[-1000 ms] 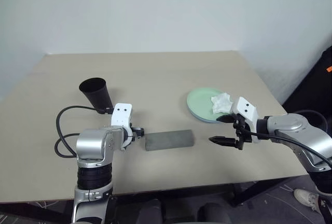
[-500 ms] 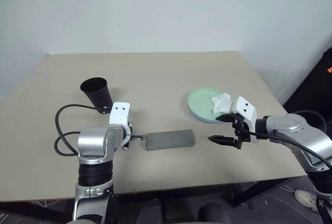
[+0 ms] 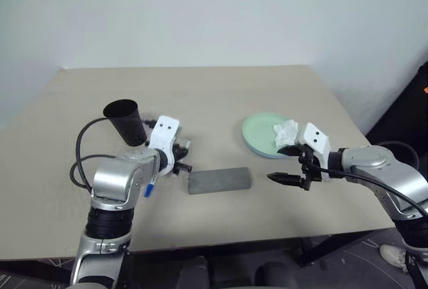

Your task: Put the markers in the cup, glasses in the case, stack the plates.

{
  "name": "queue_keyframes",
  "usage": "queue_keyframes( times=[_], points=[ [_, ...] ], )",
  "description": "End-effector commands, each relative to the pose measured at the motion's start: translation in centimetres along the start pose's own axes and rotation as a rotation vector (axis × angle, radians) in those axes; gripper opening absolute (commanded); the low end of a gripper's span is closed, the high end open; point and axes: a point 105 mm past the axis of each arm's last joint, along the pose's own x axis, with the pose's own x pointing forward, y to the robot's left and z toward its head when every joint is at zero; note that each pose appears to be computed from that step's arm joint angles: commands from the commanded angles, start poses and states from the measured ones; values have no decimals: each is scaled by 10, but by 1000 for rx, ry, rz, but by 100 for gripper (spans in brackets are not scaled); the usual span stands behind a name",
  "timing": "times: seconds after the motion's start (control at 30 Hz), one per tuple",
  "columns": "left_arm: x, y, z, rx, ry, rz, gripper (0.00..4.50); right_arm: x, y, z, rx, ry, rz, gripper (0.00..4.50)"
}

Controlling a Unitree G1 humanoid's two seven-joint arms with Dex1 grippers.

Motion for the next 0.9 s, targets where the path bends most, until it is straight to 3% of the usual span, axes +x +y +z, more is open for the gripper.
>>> queue_keyframes(
  times=[0.03,0.2,0.33,0.5,0.63,0.9],
  points=[
    [-10,5,64,67,-301,-14,2,-2,-4,13,-41,-37,-23,450],
    [-20,47,127,48,-632,186,2,1,-4,15,-41,-48,-25,450],
    [-30,78,149,74,-808,359,2,2,-4,16,-39,-58,-31,450],
    [-27,108,142,189,-816,461,2,2,-3,17,-33,-65,-40,450],
    [-26,129,131,164,-808,493,2,1,-3,17,-29,-68,-46,450],
    [-17,142,111,145,-770,496,2,1,-3,18,-28,-72,-49,450]
  ],
)
